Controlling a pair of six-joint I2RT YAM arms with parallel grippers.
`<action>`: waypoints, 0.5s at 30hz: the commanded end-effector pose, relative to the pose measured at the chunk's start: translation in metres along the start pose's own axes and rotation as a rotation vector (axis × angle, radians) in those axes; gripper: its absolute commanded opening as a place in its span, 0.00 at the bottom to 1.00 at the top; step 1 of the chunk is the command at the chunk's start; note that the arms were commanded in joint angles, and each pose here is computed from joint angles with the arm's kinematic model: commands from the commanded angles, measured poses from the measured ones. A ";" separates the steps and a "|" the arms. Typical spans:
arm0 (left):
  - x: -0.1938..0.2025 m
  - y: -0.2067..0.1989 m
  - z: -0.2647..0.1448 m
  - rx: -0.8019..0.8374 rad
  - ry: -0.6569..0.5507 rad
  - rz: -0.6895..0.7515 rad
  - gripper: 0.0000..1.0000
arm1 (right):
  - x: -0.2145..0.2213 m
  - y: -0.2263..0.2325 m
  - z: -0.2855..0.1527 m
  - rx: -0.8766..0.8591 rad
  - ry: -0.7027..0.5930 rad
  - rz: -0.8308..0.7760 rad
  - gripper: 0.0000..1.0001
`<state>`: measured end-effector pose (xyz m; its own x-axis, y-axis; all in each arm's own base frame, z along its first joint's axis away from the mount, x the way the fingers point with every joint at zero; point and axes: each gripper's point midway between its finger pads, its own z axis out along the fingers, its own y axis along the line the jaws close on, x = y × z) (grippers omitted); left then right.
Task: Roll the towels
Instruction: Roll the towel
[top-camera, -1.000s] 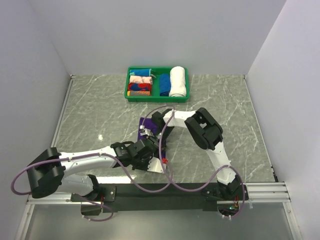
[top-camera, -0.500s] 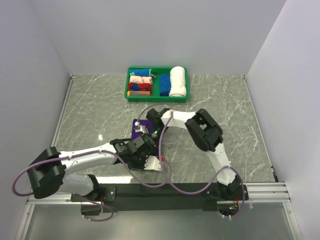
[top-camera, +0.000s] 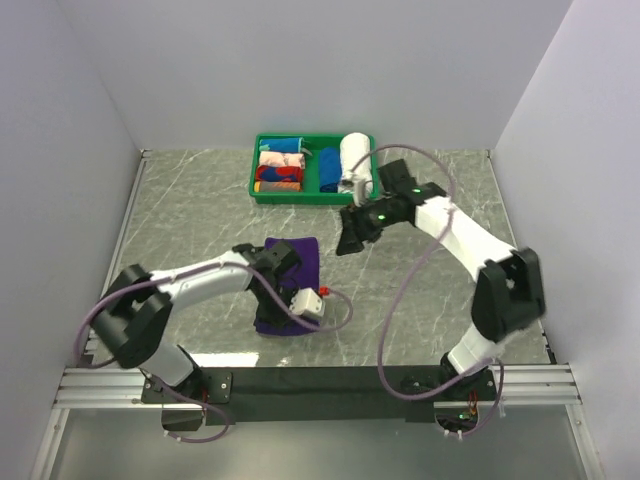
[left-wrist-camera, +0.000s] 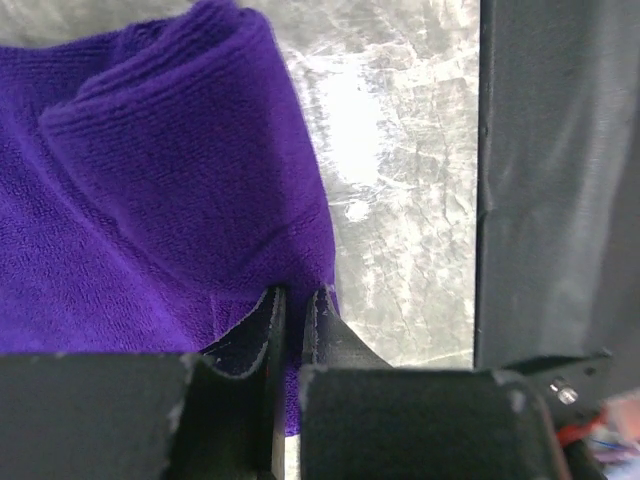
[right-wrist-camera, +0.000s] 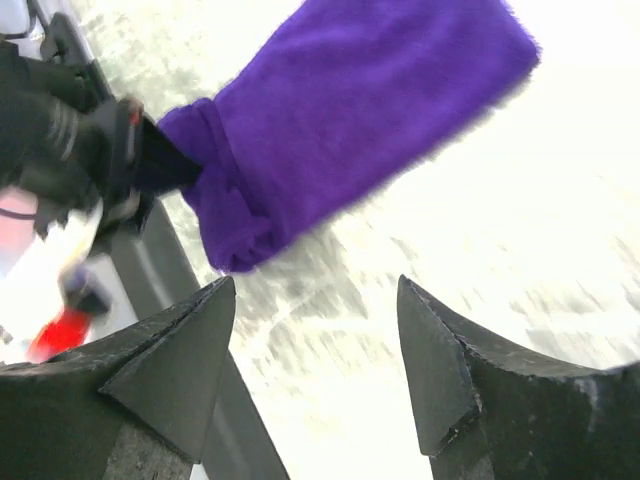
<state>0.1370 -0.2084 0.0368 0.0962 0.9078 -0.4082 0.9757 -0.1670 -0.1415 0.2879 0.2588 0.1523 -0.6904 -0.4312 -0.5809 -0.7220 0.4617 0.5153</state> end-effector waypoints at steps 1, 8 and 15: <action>0.019 -0.024 0.008 0.244 0.001 -0.094 0.02 | 0.004 -0.005 -0.037 0.095 -0.063 -0.072 0.72; 0.020 0.011 0.006 0.375 -0.022 -0.229 0.05 | 0.038 0.012 -0.087 0.257 -0.115 -0.273 0.65; 0.016 0.046 0.019 0.473 -0.046 -0.341 0.05 | 0.077 0.063 -0.083 0.229 -0.058 -0.515 0.57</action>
<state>0.1593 -0.2079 0.0369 -0.2939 0.9122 -0.2854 0.7294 0.0211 -0.6837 0.2028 0.1882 0.2078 -0.3222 -0.5176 -0.7926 -0.8944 0.4408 0.0757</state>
